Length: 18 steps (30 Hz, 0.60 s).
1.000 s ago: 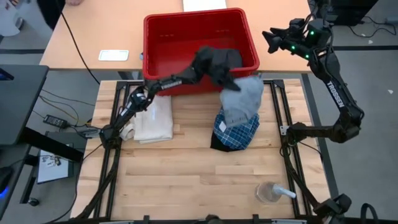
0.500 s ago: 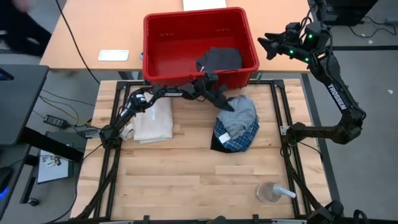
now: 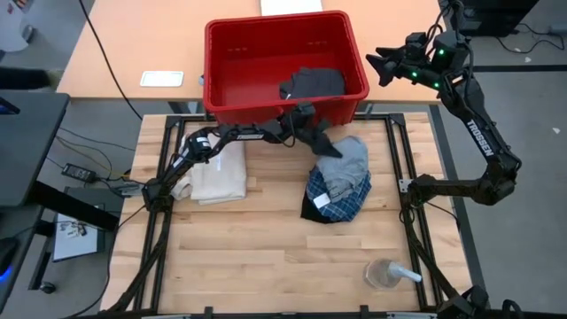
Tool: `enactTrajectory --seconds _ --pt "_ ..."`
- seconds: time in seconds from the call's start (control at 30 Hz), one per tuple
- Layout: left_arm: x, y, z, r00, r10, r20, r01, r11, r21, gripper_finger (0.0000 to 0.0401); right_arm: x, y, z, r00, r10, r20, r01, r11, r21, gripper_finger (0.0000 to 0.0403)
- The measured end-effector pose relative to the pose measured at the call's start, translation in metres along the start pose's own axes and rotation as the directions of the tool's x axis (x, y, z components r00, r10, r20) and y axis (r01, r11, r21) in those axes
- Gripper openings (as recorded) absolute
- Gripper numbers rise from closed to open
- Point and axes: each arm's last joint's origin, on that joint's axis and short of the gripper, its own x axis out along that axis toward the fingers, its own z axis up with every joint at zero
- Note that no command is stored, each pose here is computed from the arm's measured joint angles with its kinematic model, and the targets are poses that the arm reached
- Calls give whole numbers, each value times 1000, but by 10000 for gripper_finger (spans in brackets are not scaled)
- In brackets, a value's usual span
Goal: Fold laundry
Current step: Remove the gray shirt from the laundry bin
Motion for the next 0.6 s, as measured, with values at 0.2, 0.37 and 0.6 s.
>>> enactTrajectory --seconds 0.2,0.37,0.6 --pt "10 -7 -4 998 32 -51 -33 999 -14 134 0 0 0 1000 1 0 -1 1000 0 270" --pt "12 0 -18 983 154 -103 -157 987 -26 200 0 0 0 1000 18 -2 -18 1000 -1 270" --pt "4 9 -17 966 242 -97 -244 970 -11 286 0 1 0 1000 21 -3 -21 1000 -4 270"
